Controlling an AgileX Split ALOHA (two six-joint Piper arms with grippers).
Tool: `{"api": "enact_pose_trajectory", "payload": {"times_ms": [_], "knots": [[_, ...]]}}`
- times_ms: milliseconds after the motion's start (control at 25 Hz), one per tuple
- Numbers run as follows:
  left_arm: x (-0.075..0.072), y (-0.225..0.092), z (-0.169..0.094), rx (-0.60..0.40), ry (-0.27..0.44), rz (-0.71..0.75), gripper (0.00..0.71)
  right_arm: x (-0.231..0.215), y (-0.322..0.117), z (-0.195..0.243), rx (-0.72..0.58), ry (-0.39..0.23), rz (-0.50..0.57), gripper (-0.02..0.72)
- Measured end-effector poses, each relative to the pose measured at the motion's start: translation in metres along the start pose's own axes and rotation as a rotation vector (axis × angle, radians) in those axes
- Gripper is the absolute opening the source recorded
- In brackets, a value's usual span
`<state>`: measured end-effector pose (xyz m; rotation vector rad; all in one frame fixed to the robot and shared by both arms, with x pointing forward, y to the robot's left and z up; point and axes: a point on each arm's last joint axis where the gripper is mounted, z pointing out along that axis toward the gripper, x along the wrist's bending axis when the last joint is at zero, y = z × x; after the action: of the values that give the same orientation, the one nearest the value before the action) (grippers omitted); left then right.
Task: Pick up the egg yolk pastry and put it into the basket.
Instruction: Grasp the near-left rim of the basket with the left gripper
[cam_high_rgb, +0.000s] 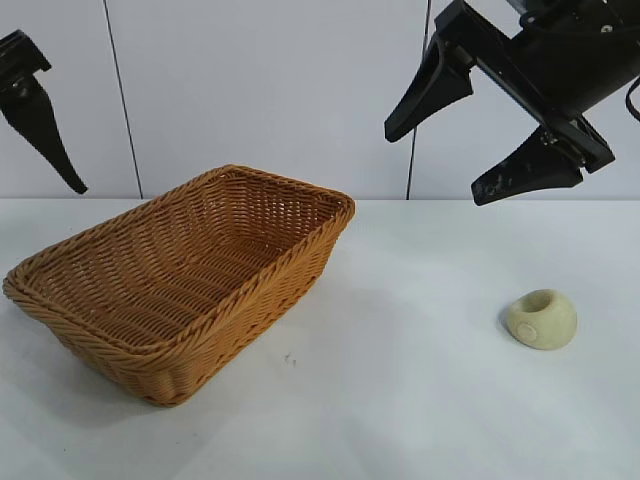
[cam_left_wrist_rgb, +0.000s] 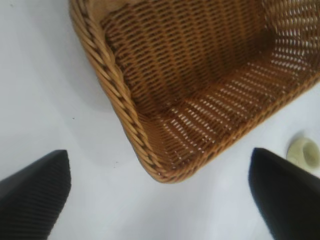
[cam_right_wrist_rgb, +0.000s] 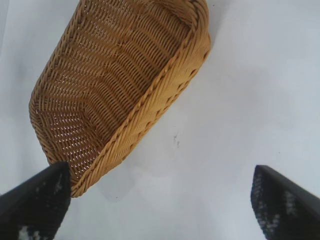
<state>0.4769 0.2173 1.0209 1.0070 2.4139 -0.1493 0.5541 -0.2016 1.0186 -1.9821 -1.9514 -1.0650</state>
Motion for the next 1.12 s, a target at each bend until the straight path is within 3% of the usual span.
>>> {"api": "enact_pose_trajectory", "payload": {"times_ms": [320,680,1120], "knots": [[0.003,0.006,0.018,-0.019,0.062,-0.140,0.692,0.000,0.000,0.000,0.000,0.001,0.001,0.697],[0.003,0.006,0.066,-0.006,0.114,-0.134,0.692,0.000,0.000,0.000,-0.001,0.002,0.003,0.697],[0.020,0.010,0.125,0.012,0.215,-0.154,0.692,0.000,0.000,0.000,0.005,0.005,0.003,0.697]]}}
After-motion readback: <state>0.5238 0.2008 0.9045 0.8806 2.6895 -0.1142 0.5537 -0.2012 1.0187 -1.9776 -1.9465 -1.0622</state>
